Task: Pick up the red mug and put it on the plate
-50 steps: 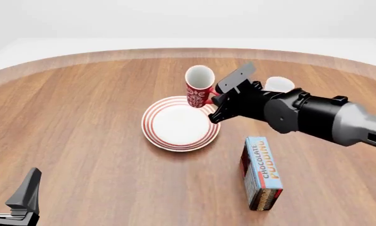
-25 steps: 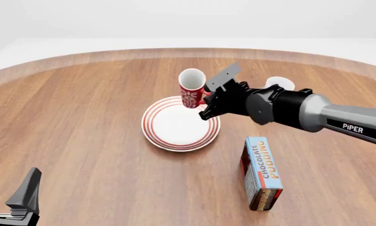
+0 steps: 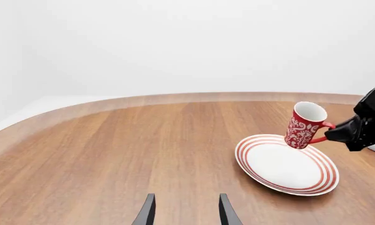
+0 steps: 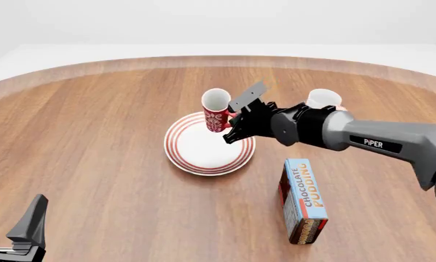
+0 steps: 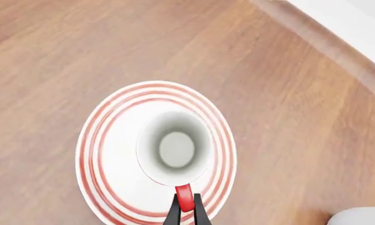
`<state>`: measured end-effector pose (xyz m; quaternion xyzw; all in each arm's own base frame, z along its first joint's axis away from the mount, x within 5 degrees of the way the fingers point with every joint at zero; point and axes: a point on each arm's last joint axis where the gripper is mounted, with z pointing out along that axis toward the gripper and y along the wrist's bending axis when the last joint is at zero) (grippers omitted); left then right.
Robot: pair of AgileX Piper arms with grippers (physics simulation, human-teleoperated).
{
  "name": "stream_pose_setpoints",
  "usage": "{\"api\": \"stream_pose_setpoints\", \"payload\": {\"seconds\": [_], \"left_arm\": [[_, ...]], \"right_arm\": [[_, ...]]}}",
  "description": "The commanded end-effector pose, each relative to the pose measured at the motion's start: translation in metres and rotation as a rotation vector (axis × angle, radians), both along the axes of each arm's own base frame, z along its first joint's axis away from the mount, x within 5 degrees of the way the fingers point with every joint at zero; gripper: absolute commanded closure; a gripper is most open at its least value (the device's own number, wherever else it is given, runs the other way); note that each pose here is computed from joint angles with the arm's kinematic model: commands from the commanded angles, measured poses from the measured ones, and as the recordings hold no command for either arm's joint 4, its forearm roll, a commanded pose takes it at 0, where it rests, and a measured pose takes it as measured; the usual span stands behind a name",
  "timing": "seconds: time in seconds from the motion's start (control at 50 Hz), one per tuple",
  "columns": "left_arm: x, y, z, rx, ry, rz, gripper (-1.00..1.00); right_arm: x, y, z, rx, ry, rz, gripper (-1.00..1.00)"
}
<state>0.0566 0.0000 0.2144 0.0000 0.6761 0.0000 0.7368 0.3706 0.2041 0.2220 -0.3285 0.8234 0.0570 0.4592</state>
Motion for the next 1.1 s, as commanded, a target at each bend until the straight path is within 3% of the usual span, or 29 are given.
{"api": "stream_pose_setpoints", "payload": {"seconds": [0.02,1.1], "left_arm": [[0.0,0.0,0.0,0.0,0.0,0.0,-1.0],[0.0,0.0,0.0,0.0,0.0,0.0,-1.0]], "right_arm": [[0.005,0.008,-0.01,0.014,0.02,-0.005,1.0],[0.014,0.02,-0.043,0.006,0.061,-0.002,1.0]]}}
